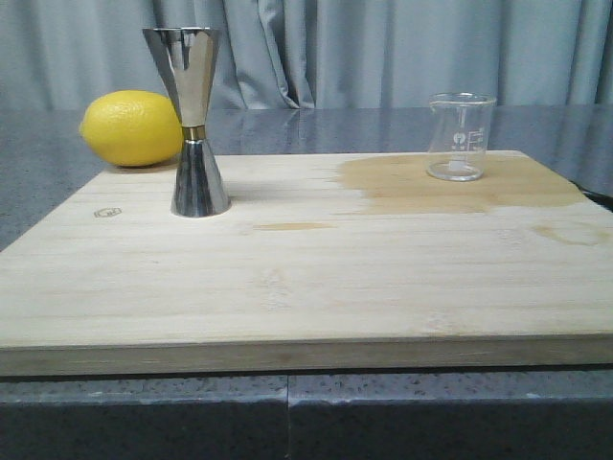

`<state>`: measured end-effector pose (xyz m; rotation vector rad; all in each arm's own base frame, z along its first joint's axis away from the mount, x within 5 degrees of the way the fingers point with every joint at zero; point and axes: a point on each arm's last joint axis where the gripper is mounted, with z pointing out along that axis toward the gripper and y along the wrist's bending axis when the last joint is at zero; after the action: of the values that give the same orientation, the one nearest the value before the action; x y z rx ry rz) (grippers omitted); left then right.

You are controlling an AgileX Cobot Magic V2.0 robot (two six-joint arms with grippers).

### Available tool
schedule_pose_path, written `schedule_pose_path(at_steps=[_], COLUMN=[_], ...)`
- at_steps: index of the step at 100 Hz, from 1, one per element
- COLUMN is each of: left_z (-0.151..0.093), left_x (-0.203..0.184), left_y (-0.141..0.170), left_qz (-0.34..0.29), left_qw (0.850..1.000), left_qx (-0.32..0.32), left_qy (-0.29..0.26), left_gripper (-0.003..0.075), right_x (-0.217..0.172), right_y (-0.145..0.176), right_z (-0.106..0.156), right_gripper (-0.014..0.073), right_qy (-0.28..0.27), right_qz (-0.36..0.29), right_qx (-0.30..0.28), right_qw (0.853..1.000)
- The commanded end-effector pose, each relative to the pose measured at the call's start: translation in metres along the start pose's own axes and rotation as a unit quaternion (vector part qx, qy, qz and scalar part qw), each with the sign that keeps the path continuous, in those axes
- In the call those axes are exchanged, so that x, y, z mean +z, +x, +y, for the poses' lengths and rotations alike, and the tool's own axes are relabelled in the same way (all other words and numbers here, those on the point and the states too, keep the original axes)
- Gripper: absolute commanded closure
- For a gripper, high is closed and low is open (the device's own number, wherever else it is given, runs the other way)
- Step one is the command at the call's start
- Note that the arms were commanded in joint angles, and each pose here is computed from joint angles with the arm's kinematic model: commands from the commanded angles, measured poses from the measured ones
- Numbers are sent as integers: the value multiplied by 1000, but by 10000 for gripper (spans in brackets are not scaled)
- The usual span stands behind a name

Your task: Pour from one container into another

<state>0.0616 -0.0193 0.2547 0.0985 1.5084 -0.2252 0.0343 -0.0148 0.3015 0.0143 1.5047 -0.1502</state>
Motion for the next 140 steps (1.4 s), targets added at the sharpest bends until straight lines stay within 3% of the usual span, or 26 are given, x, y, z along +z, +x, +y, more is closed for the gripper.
schedule_pose_path(at_steps=[1, 15, 26, 48, 70, 85, 140], left_z=[0, 4, 13, 22, 21, 20, 20], left_x=[0, 0, 0, -14, -18, -14, -14], left_y=[-9, -11, -7, 11, 29, 40, 38], left_qz=[-13, -26, -43, 1, 18, -72, -76], left_qw=[1000, 999, 997, 992, 992, 992, 992], left_qx=[-8, 16, -23, 13, 34, 36, 30], left_qy=[3, -19, -64, -125, -117, -94, -95], left_gripper=[739, 739, 739, 739, 739, 739, 739], right_x=[-1, -1, -1, -1, -1, -1, -1], right_y=[-13, -13, -13, -13, -13, -13, -13], right_z=[1, 1, 1, 1, 1, 1, 1], right_gripper=[667, 667, 667, 667, 667, 667, 667], right_qy=[-9, -9, -9, -9, -9, -9, -9], right_qz=[-40, -40, -40, -40, -39, -39, -39], right_qx=[-10, -10, -10, -10, -10, -10, -10], right_qw=[999, 999, 999, 999, 999, 999, 999])
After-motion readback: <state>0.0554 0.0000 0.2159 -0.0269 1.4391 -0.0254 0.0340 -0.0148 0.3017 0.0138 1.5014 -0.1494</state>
